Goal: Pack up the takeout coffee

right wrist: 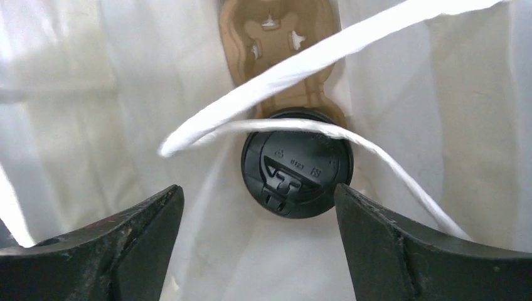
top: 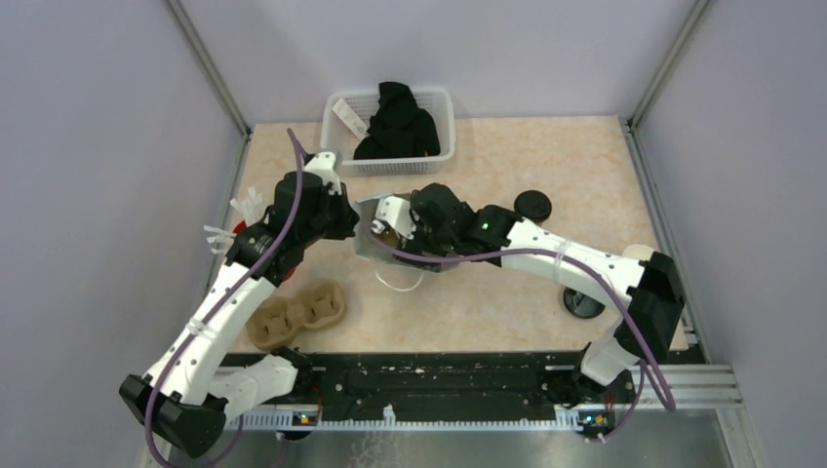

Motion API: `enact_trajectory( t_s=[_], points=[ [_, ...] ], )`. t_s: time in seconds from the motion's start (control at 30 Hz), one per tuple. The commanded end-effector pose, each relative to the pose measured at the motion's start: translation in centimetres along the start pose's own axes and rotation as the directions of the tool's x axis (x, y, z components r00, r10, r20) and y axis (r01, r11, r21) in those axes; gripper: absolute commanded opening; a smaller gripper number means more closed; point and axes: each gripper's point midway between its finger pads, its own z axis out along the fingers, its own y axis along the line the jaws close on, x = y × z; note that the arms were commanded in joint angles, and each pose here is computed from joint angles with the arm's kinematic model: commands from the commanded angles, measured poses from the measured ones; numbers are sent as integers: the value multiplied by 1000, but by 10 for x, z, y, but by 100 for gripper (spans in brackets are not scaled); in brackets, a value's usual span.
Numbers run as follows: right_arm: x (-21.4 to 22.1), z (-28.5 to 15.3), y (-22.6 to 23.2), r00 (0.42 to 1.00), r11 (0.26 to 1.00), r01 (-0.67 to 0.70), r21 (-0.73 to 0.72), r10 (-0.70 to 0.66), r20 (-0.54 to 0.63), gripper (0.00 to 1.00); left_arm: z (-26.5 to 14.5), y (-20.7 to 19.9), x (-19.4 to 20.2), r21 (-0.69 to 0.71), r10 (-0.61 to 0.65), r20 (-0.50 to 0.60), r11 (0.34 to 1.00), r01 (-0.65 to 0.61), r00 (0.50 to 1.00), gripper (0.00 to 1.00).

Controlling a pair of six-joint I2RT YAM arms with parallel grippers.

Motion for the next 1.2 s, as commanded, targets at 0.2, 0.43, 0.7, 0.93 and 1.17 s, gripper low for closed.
enact_trajectory(
  t_s=[0.2, 0.43, 0.7, 0.93, 1.17],
  points=[
    [-41, -50, 2, 990, 998, -13, -67, 22, 140, 91, -8, -8, -31, -21, -49, 10, 999, 49, 999, 0],
    [-51, -78, -12, 983, 996, -86, -35, 91, 163, 96, -12, -4, -33, -50, -62, 6, 997, 62, 998, 0],
    [-63, -106, -16, 975, 992, -110, -62, 120, 189, 98, -15, -5, -35, -63, -74, -16, 995, 73, 997, 0],
    [-61, -145, -52, 943, 953, -287, 92, 265, 199, 95, -15, -7, -35, -100, -135, -80, 987, 127, 988, 0],
    [-33, -163, -85, 742, 708, -670, 223, 632, 224, 83, -15, -20, -31, -97, -238, -157, 970, 224, 959, 0]
  ],
)
